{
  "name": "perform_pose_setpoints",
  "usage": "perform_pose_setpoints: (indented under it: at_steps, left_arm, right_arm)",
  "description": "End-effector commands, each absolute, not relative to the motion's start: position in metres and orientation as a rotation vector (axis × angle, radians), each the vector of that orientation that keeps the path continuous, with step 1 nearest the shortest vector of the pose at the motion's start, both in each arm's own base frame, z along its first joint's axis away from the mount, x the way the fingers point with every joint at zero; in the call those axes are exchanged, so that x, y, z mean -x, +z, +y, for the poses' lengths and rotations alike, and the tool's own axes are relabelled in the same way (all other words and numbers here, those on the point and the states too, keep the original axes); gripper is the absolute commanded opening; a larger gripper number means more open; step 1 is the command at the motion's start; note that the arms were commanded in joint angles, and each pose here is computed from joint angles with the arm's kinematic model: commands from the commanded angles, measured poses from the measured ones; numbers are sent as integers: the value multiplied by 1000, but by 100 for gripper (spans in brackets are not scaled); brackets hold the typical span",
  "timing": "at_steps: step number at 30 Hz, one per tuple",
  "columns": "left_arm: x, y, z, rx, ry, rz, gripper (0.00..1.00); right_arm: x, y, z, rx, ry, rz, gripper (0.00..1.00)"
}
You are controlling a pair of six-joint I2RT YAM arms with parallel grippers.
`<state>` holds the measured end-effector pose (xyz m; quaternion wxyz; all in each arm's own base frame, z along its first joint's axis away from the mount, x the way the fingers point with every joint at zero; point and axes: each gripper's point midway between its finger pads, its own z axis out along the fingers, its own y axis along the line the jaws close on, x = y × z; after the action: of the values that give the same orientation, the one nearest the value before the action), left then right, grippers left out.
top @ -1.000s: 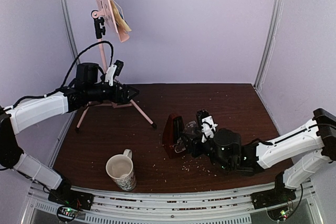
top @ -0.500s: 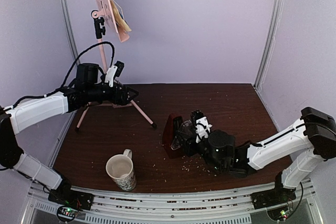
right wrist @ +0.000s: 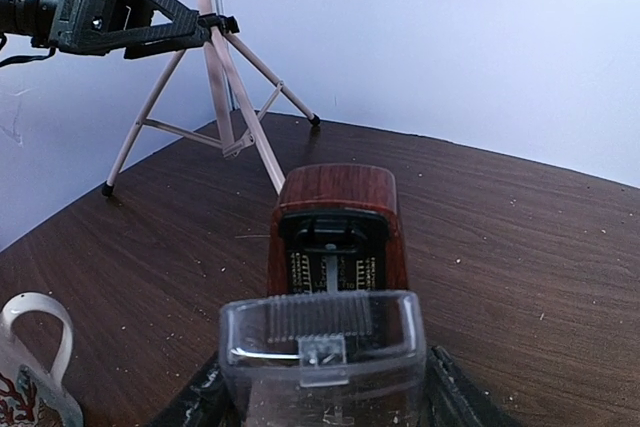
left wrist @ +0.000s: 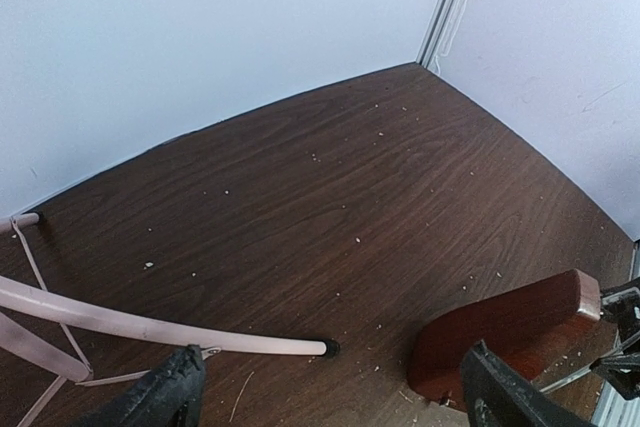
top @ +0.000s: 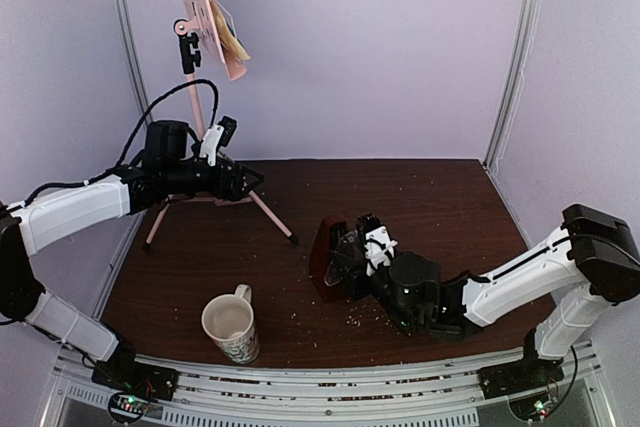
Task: Pack up the instrument practice props
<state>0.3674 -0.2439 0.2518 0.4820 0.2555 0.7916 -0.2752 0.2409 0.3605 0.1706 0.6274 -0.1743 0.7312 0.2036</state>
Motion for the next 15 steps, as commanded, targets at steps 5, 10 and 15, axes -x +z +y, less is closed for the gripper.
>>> perform_pose_setpoints:
  at_steps: [5,10,15]
  left_arm:
    - [-371,250,-242,-638,-651,1914,92]
    - [-371,249,-242,-639,-650,1916,92]
    - [-372,247,-243,-639,-648,1921,92]
  right_arm:
    - [-245,171,361,357,433,1665,52]
    - [-247,164,362,351,418,1678,52]
    - [-248,160,361,339,409,1694,52]
